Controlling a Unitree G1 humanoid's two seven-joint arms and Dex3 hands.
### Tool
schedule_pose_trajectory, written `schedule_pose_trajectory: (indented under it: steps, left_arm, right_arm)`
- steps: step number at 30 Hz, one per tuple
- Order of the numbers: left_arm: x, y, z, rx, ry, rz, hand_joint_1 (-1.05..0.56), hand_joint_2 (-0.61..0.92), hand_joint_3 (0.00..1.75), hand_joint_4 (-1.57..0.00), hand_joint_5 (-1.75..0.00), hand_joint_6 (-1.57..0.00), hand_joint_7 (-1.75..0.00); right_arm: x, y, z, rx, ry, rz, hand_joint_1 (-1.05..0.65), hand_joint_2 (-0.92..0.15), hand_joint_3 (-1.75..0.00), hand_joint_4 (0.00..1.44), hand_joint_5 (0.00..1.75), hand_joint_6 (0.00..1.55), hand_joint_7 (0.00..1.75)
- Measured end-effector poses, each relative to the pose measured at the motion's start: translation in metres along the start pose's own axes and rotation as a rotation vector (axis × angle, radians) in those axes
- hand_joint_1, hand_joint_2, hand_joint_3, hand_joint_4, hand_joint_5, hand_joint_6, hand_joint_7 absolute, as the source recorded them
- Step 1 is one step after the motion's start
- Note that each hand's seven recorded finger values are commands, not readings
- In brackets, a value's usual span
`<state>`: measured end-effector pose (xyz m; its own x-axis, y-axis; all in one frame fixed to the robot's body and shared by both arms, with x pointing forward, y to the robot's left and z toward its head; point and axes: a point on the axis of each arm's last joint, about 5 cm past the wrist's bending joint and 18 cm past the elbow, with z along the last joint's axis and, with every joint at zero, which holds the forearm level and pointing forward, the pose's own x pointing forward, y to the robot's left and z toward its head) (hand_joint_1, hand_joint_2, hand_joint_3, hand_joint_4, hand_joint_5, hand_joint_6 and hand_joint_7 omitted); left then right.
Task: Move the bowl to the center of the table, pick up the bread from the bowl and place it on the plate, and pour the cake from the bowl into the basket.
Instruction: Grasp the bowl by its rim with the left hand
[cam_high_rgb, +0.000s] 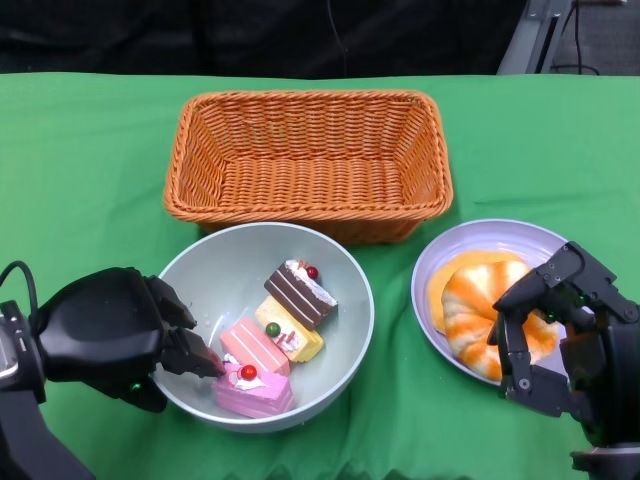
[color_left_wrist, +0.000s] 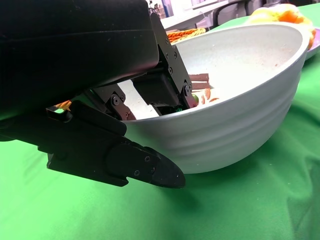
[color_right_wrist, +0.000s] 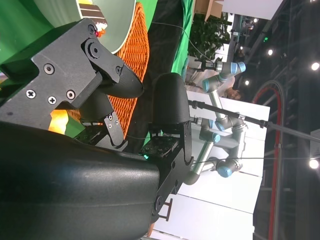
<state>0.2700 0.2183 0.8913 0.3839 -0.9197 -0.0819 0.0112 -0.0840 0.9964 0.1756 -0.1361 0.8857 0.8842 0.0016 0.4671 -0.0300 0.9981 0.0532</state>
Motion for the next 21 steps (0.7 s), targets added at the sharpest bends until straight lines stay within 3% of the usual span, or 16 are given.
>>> schedule_pose_trajectory:
  steps: [5,15,21]
  left_arm:
    - [0.007,-0.007,0.004,-0.01,-0.012,-0.03,-0.52,0.92,0.05,-0.91,0.0,-0.88,-0.01]
    - [0.011,-0.007,0.001,-0.001,-0.01,-0.072,-0.5,0.92,0.05,-0.92,-0.01,-0.91,-0.01]
    - [0.011,-0.011,0.003,-0.016,-0.011,-0.048,-0.43,0.92,0.08,-0.95,-0.02,-0.91,-0.01]
  right_arm:
    - [-0.001,-0.001,0.002,0.015,-0.001,-0.006,0.0,-0.44,-1.3,0.67,1.75,0.59,1.53]
    - [-0.003,-0.001,0.003,0.016,0.0,-0.004,0.01,-0.44,-1.3,0.67,1.75,0.59,1.53]
    - [-0.004,-0.001,0.003,0.017,0.01,-0.007,0.02,-0.44,-1.3,0.67,1.75,0.59,1.54]
